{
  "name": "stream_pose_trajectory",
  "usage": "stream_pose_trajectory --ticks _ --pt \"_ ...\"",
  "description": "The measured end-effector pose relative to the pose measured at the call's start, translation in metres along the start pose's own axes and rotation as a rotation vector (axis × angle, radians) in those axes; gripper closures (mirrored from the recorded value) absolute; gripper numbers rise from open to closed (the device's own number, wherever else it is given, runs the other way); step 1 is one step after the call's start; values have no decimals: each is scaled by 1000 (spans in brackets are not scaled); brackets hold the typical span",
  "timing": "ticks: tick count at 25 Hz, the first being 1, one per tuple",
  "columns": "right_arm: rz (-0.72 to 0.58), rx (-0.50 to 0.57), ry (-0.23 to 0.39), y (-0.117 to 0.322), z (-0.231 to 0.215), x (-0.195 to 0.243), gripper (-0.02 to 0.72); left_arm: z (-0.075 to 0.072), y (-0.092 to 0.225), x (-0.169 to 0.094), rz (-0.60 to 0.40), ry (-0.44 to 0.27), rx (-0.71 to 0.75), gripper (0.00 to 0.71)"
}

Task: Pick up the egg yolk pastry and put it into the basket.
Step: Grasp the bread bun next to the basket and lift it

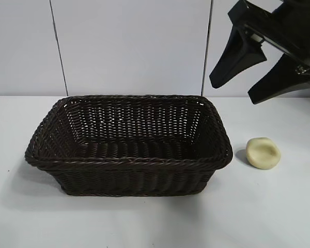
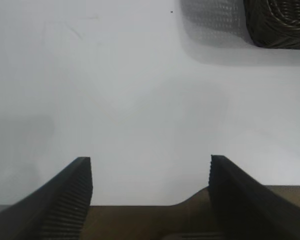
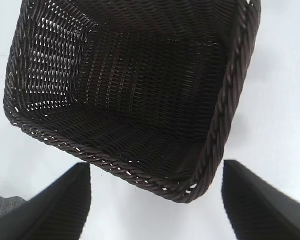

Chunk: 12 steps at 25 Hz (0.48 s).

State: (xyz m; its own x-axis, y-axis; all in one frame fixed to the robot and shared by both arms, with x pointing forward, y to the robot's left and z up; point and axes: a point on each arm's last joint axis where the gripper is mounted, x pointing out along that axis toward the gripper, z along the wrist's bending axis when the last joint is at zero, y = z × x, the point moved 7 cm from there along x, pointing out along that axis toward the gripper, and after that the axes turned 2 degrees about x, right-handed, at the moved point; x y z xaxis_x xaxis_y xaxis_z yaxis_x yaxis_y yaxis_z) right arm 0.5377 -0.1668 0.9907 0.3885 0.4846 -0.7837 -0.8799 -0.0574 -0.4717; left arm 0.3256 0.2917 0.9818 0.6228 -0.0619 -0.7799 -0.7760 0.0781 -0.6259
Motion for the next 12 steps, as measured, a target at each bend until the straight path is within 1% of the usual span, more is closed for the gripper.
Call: stream_pose_trajectory --ticks 8,10,12 --pt "8 -1 -2 1 0 0 175 -1 0 -1 -18 4 -2 223" --pt "8 -1 -2 1 0 0 175 -1 0 -6 -54 2 0 223" --pt "8 -1 -2 1 0 0 175 -2 1 -14 -120 -2 3 223"
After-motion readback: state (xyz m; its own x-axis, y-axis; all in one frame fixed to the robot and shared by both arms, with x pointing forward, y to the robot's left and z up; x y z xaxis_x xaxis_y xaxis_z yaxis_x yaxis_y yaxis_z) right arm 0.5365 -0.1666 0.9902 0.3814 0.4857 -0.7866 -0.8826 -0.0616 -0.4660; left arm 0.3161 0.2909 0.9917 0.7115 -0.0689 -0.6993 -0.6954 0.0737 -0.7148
